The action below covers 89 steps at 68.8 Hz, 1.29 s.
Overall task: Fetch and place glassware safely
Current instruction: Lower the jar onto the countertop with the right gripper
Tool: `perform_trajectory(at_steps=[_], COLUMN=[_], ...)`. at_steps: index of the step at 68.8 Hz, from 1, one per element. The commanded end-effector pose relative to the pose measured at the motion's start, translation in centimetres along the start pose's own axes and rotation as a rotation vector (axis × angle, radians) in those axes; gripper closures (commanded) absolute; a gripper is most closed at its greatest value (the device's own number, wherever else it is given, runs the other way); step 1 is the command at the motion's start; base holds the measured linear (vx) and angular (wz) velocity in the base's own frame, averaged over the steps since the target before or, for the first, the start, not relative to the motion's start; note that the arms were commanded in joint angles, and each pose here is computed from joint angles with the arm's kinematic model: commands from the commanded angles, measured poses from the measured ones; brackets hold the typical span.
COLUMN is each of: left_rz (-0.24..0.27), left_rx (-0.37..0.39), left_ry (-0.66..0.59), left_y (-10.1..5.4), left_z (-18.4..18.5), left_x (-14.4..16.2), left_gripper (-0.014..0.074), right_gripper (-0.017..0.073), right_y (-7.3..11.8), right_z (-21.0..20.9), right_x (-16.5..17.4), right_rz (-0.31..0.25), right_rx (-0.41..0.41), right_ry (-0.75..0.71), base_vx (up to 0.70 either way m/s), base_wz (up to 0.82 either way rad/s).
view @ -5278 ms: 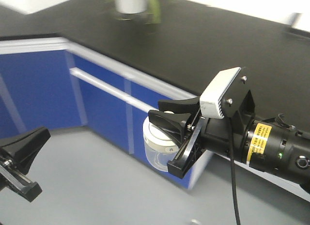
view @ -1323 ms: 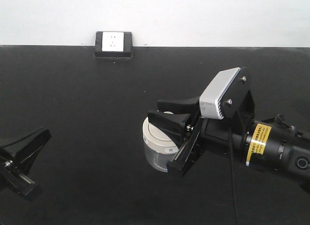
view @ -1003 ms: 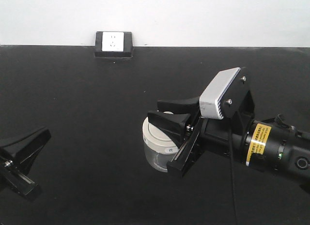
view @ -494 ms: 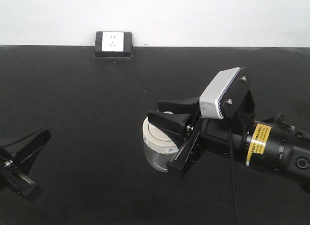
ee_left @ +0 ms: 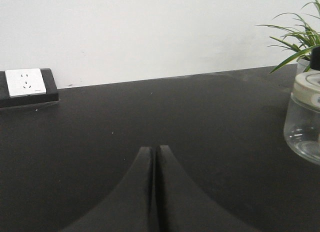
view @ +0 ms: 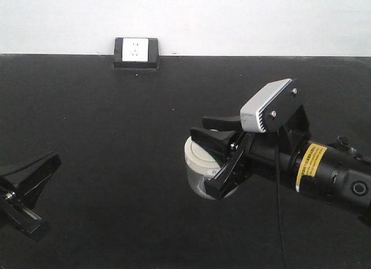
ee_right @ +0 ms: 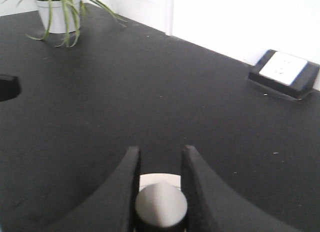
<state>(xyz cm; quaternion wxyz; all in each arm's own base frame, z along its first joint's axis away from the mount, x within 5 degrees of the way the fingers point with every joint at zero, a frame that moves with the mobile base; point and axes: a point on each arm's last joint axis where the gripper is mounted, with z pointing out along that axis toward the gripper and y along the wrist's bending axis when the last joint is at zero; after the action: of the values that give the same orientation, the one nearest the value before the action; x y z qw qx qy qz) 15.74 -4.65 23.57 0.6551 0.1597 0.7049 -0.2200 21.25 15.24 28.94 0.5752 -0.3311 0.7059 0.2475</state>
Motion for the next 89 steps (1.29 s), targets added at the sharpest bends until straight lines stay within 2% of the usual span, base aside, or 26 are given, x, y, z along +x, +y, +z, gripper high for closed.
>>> perform_trajectory(at_steps=[1,11,20,33,40,48,65,78,89], left_rz=[-0.017,-0.017,-0.017,-0.017,-0.017,-0.017,-0.017,-0.017,-0.017], left_rx=[0.027,0.027,0.027,0.027,0.027,0.027,0.027,0.027,0.027], left_ry=[-0.088,-0.088,-0.088,-0.088,-0.088,-0.088,-0.088,-0.088,-0.088], left_y=[-0.2,-0.2,-0.2,-0.2,-0.2,-0.2,-0.2,-0.2,-0.2], left_z=[0.1,0.1,0.1,0.1,0.1,0.1,0.1,0.1,0.1], left_x=[-1.4,-1.4,-1.4,-1.4,-1.4,-1.4,-1.4,-1.4,-1.4], left_gripper=[0.0591,0.0591,0.0591,0.0591,0.0591,0.0591,0.0591,0.0591,0.0591], right_gripper=[0.0560,0.0560,0.0560,0.0560,0.0560,0.0560,0.0560,0.0560,0.0560], right_y=[-0.6,-2.6,-4.2,-6.6,-7.7,-8.4,-9.6,-10.1,-10.3], right_z=[-0.1,1.0,2.4,5.5,7.0,8.7,11.6,12.8,13.4], right_x=[-2.0,-1.2,0.1,1.7,2.4,3.1,5.8,8.1,9.7], right_rz=[-0.009,0.038,-0.010,0.019,-0.015,-0.056,-0.048,-0.069,-0.053], right_rx=[-0.036,-0.044,-0.023,-0.037,-0.052,-0.059,-0.080,-0.052,-0.045], right_ry=[-0.146,-0.233,-0.231,-0.223,-0.236,-0.236,-0.214,-0.184,-0.192], base_vx=[0.00,0.00,0.00,0.00,0.00,0.00,0.00,0.00,0.00], base_wz=[0.00,0.00,0.00,0.00,0.00,0.00,0.00,0.00,0.00])
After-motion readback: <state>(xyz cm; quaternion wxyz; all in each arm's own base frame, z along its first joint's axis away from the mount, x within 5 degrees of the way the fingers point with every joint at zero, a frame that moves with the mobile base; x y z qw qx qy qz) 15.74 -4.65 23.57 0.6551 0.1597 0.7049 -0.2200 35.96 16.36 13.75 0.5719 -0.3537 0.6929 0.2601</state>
